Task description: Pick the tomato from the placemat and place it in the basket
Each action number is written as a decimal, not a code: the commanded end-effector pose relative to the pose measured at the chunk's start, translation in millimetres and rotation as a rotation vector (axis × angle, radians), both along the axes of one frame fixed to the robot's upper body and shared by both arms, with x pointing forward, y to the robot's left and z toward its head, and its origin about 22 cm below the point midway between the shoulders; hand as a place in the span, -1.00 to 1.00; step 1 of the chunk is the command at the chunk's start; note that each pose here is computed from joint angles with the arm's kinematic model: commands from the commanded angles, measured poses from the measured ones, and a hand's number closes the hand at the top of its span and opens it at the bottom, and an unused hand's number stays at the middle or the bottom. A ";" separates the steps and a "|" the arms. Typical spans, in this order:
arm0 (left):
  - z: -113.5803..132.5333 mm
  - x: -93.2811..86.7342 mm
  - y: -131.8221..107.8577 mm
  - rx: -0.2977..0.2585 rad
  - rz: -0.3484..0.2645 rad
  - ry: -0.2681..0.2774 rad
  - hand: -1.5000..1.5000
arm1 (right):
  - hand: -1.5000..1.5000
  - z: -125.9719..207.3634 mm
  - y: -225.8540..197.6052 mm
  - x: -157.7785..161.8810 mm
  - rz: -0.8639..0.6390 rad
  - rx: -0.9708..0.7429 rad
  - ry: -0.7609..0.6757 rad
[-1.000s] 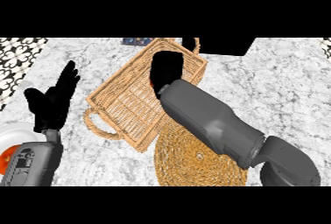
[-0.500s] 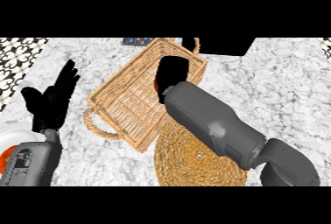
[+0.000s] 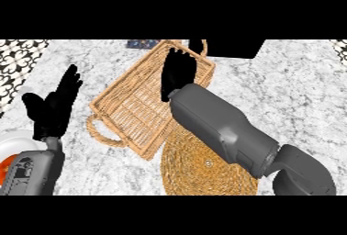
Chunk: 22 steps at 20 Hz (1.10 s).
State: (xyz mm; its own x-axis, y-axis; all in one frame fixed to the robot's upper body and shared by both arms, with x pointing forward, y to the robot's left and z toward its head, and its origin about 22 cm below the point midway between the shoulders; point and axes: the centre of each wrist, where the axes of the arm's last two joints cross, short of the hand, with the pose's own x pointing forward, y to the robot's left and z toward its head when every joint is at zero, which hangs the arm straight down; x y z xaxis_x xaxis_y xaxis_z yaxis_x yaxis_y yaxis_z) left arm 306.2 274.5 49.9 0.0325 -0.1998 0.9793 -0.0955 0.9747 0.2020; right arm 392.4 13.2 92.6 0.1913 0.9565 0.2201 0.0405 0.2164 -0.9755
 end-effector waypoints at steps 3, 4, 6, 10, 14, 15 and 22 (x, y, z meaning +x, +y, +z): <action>1.5 -3.0 10.6 0.015 0.036 0.005 0.00 | -1.00 25.4 12.6 -1.0 -0.053 0.282 -0.181; -9.3 -7.6 10.8 -0.022 0.034 0.020 0.00 | -1.00 30.4 12.7 1.1 -0.073 0.318 -0.198; -4.8 -6.6 7.8 -0.009 0.041 0.018 0.00 | -1.00 32.5 9.0 4.9 -0.139 0.428 -0.236; -9.8 -13.9 22.1 0.004 0.064 0.019 0.00 | -1.00 34.1 6.2 3.7 -0.176 0.535 -0.243; -11.5 -19.8 31.7 -0.003 0.113 0.032 0.00 | -1.00 16.3 -18.8 -4.9 -0.203 0.648 -0.255; -5.6 -16.1 23.7 -0.006 0.105 0.020 0.00 | -1.00 15.0 -23.6 -4.4 -0.218 0.668 -0.265; -13.7 -30.1 28.3 0.003 0.121 0.029 0.00 | -1.00 -12.6 -73.8 -52.4 -0.141 0.731 -0.235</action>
